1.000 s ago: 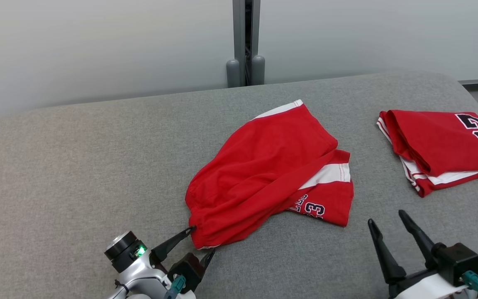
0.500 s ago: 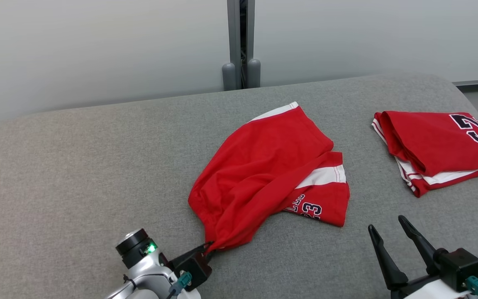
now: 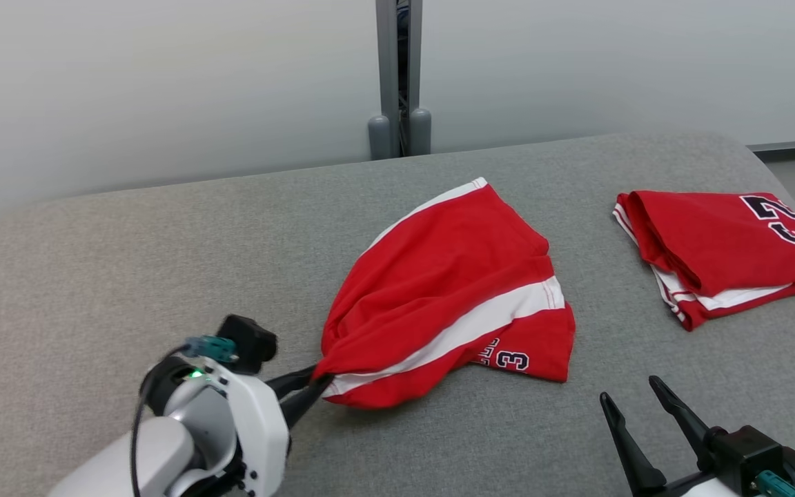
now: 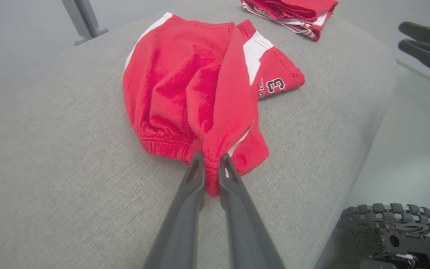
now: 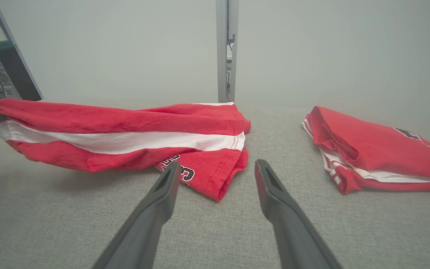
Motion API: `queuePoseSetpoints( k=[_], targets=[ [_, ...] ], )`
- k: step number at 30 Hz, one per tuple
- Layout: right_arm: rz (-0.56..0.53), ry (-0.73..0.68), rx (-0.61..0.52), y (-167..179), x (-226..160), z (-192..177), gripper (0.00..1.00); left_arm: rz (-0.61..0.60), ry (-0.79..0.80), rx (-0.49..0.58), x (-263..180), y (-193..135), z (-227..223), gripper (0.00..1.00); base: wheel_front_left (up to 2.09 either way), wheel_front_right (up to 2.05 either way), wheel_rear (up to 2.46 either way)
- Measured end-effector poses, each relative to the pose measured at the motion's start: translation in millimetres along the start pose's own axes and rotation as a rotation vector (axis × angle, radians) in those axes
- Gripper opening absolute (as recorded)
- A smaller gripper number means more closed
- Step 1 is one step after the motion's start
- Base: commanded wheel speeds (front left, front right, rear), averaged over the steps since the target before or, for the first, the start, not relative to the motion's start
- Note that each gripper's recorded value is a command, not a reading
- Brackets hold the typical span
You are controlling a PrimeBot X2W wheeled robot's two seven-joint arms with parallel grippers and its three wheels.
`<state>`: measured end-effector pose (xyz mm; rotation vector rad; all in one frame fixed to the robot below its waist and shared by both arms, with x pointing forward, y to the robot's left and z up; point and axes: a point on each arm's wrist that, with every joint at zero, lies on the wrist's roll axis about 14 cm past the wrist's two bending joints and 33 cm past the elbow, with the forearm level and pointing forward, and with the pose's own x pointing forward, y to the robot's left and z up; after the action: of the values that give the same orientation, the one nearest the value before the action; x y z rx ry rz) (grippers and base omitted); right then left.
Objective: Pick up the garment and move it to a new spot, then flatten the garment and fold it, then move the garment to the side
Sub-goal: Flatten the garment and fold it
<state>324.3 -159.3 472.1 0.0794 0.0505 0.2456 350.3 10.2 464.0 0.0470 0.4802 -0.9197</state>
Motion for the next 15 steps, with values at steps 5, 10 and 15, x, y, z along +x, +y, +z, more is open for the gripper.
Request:
queuePoseSetpoints(
  k=[5, 10, 15],
  targets=[
    [-0.008, 0.005, 0.005, 0, -2, -2, 1.00, 0.033, 0.027, -0.179, -3, 25, -1, 0.17, 0.00, 0.00, 0.00],
    [-0.009, 0.021, 0.010, 0, -4, -7, 1.00, 0.085, 0.090, -0.286, -2, 51, -14, 0.29, 0.00, 0.00, 0.00],
    [-0.006, 0.035, 0.010, 0, -2, -10, 1.00, 0.128, 0.102, -0.323, 6, 71, -16, 1.00, 0.00, 0.00, 0.00]
  ],
)
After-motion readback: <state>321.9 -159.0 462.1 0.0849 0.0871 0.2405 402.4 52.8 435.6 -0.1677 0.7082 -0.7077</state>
